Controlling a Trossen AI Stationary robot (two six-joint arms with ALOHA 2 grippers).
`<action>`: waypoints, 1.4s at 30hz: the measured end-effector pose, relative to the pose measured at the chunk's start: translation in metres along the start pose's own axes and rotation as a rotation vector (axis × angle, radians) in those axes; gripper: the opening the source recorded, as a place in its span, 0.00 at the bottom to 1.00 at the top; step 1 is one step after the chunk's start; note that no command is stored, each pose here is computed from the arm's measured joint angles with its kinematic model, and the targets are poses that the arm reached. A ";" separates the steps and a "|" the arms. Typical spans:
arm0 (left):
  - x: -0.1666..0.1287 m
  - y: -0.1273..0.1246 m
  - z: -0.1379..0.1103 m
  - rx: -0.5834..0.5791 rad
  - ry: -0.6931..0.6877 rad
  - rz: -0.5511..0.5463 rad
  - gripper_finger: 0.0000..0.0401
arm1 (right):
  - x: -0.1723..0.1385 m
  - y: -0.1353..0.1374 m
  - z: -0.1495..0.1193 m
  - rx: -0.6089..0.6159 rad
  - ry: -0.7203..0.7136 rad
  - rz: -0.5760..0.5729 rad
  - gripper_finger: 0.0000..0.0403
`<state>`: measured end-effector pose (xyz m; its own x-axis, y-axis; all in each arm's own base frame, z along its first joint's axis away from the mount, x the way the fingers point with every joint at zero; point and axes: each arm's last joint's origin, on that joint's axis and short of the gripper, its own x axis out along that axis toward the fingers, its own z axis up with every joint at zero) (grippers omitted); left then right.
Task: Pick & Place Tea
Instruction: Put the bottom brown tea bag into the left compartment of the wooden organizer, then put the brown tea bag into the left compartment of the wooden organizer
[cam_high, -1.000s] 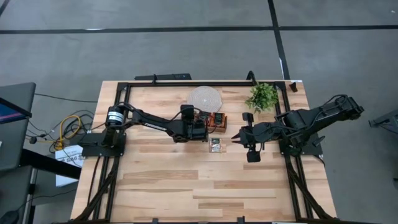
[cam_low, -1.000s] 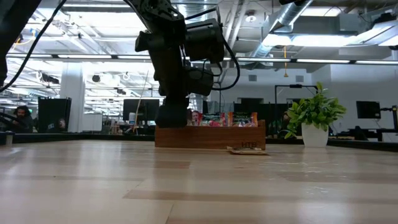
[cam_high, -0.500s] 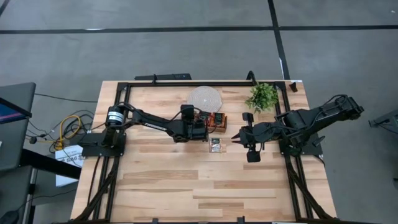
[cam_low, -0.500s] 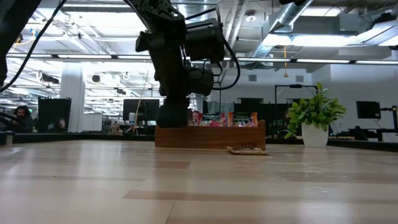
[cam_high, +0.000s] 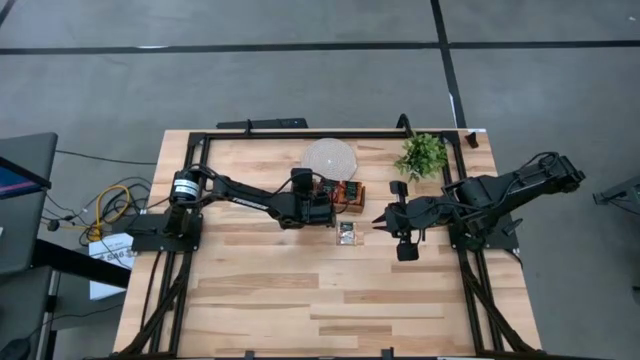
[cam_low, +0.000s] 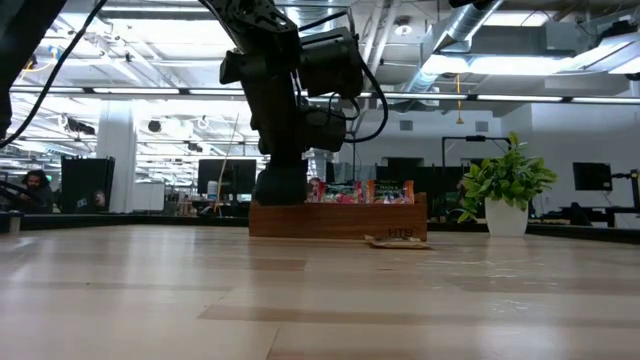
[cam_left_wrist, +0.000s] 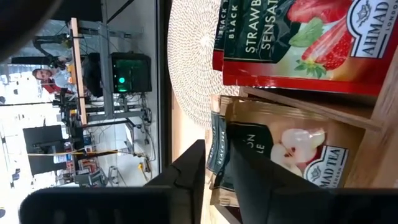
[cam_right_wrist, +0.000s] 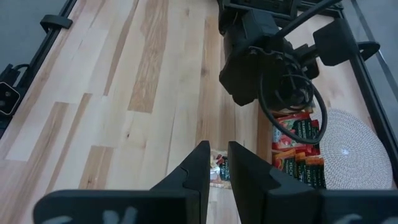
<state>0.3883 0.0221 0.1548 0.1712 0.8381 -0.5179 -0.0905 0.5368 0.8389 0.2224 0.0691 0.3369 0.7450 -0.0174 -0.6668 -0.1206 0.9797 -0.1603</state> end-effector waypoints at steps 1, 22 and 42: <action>0.000 0.000 0.000 0.000 0.000 0.000 0.18 | 0.000 0.000 0.000 0.000 0.000 0.000 0.12; -0.016 0.009 0.006 -0.005 -0.007 0.154 0.26 | 0.000 0.000 0.000 -0.006 0.000 0.000 0.12; -0.090 0.065 -0.029 -0.219 -0.072 0.108 0.26 | 0.000 0.000 -0.001 0.021 0.013 0.003 0.12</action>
<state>0.3389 -0.0158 0.2510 0.2175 0.8872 -0.4070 -0.3211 0.4588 0.8285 0.2215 0.0689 0.3360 0.7361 -0.0171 -0.6766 -0.1088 0.9837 -0.1432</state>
